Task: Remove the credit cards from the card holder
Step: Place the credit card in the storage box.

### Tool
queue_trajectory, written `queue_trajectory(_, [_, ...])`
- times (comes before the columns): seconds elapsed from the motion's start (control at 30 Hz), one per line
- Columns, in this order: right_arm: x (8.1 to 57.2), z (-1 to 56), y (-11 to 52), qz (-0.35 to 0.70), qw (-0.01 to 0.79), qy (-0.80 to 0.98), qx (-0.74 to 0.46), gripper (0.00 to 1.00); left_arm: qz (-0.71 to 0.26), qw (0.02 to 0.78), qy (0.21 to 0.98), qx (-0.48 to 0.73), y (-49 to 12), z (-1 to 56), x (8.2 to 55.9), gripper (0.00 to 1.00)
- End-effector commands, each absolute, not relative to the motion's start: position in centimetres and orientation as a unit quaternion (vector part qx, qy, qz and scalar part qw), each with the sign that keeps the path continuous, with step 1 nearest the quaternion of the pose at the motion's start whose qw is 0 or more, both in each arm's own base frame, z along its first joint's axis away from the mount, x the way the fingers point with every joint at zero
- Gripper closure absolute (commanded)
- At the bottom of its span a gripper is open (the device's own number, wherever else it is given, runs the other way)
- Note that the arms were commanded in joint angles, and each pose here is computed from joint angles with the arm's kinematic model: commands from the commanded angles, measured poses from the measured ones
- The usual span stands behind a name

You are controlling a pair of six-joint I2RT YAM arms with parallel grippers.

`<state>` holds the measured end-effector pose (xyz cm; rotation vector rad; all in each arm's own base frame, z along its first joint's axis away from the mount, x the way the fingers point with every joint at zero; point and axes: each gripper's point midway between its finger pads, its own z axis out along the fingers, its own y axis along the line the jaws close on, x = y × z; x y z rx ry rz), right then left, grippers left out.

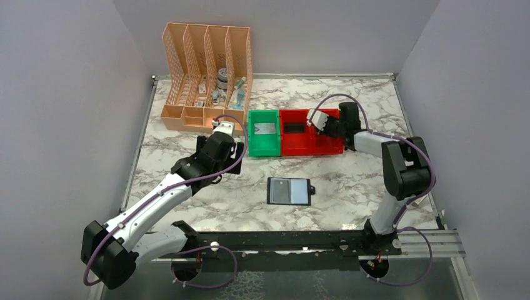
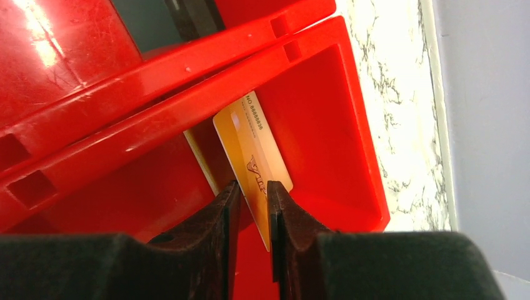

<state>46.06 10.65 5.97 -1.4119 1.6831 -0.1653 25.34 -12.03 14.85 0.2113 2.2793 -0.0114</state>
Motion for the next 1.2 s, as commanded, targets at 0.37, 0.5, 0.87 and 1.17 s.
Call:
queue_trajectory(0.37, [46.4,5.0,11.0,-0.045,0.434,0.682,-0.587,0.76,0.008,0.392,0.915,0.099,-11.8,13.6,25.0,0.01])
queue_trajectory(0.5, [46.5,4.7,11.0,-0.045,0.430,0.683,-0.588,0.72,0.008,0.390,0.915,0.100,-11.8,13.5,25.0,0.01])
queue_trajectory(0.87, [48.0,6.5,10.3,-0.087,0.469,0.675,-0.563,0.72,0.009,0.389,0.916,0.102,-11.8,13.5,25.0,0.01])
queue_trajectory(1.17, [47.8,12.4,11.8,0.012,0.567,0.738,-0.365,0.70,0.009,0.390,0.915,0.100,-11.8,13.5,25.0,0.01])
